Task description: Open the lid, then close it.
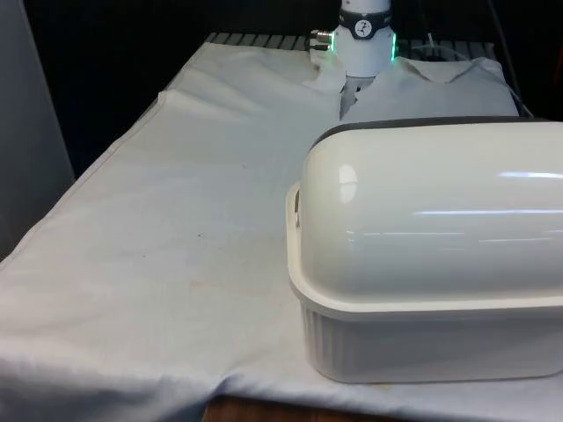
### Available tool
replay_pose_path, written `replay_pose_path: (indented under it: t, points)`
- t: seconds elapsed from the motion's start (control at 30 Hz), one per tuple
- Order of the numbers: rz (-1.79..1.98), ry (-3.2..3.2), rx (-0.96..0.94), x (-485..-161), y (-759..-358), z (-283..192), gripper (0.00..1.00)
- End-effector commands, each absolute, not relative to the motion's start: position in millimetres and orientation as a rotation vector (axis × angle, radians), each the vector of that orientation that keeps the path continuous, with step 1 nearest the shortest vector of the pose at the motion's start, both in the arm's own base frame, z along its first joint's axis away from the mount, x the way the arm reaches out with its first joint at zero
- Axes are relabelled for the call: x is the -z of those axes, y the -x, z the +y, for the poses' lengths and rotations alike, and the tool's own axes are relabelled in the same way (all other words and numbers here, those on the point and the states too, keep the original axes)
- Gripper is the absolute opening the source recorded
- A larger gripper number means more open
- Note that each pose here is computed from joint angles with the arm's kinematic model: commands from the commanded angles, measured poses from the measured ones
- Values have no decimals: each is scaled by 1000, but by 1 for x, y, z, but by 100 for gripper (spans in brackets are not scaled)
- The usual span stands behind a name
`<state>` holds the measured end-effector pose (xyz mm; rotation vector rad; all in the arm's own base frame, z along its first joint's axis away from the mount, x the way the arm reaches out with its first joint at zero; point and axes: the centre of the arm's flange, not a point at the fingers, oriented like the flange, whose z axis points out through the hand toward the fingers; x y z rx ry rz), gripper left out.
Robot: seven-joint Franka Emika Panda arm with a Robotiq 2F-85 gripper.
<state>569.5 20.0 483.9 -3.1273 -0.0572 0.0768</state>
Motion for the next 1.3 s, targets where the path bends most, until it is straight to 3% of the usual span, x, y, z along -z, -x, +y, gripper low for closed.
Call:
replay_pose_path:
  t: [0.0,0.5,1.27]
  points:
    - [-61,3135,-55,-483,-571,26,100]
    - [-139,3152,37,-464,-573,64,100]
    - [-182,3140,174,-424,-582,83,100]
